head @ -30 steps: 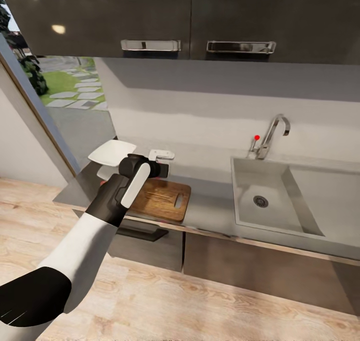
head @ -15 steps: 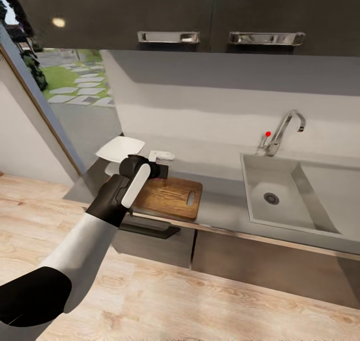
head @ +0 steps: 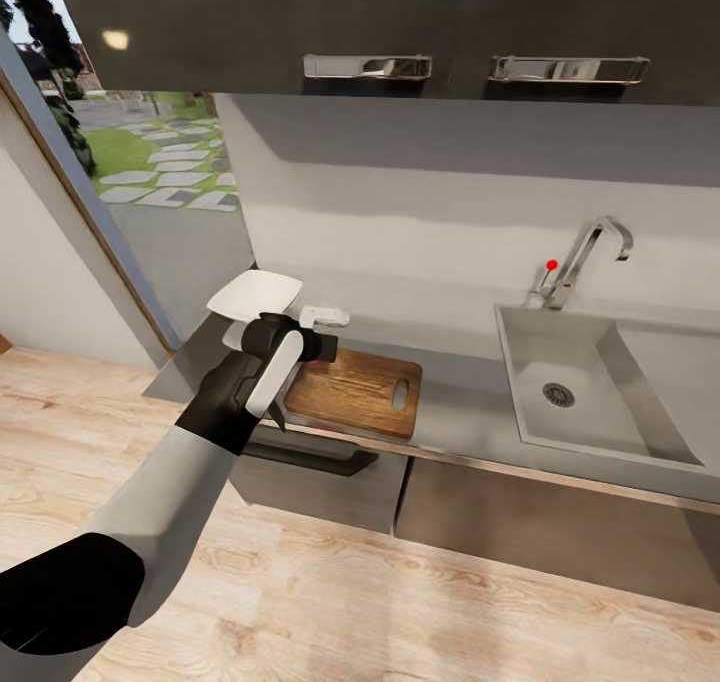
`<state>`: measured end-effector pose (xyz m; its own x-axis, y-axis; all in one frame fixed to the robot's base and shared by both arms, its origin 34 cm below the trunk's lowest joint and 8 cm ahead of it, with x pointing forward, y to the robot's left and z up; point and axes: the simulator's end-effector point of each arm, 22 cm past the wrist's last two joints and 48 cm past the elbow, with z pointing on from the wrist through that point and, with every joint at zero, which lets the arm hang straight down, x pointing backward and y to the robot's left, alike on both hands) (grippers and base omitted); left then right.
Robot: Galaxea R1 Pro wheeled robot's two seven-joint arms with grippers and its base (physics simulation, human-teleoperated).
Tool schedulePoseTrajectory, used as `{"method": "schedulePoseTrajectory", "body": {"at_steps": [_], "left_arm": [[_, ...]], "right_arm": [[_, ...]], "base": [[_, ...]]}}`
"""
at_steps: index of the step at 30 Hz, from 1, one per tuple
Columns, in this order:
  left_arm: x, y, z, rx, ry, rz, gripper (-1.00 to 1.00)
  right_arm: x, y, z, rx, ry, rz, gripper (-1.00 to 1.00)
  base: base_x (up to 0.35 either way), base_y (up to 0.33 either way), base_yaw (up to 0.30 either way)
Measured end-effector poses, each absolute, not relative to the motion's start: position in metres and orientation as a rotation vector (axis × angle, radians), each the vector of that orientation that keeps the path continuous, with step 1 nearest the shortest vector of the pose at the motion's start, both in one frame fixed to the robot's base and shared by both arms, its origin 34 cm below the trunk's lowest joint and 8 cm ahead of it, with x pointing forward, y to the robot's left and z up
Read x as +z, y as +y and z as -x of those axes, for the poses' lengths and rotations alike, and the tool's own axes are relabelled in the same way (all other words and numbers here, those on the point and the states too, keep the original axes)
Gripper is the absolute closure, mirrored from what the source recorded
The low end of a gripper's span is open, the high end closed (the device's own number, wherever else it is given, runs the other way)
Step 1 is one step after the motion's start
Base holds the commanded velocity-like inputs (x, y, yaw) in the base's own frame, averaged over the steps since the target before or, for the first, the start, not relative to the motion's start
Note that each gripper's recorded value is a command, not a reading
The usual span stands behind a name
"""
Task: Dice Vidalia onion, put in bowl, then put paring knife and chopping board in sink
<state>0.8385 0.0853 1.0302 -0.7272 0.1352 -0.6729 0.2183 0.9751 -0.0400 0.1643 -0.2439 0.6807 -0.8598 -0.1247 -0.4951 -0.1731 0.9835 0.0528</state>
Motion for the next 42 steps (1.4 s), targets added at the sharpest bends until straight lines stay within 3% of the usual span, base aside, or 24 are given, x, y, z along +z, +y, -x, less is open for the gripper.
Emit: {"method": "schedulePoseTrajectory", "body": {"at_steps": [22, 42], "left_arm": [[1.020, 0.072, -0.831, -0.122, 2.406, -0.320, 1.00], [1.021, 0.067, -0.830, -0.121, 2.401, -0.336, 1.00]], "right_arm": [[0.681, -0.244, -0.164, 0.130, 2.618, 0.210, -1.00], [0.681, -0.244, -0.164, 0.130, 2.618, 0.210, -1.00]], "base": [[0.088, -0.064, 0.000], [-0.077, -0.001, 0.000]]}}
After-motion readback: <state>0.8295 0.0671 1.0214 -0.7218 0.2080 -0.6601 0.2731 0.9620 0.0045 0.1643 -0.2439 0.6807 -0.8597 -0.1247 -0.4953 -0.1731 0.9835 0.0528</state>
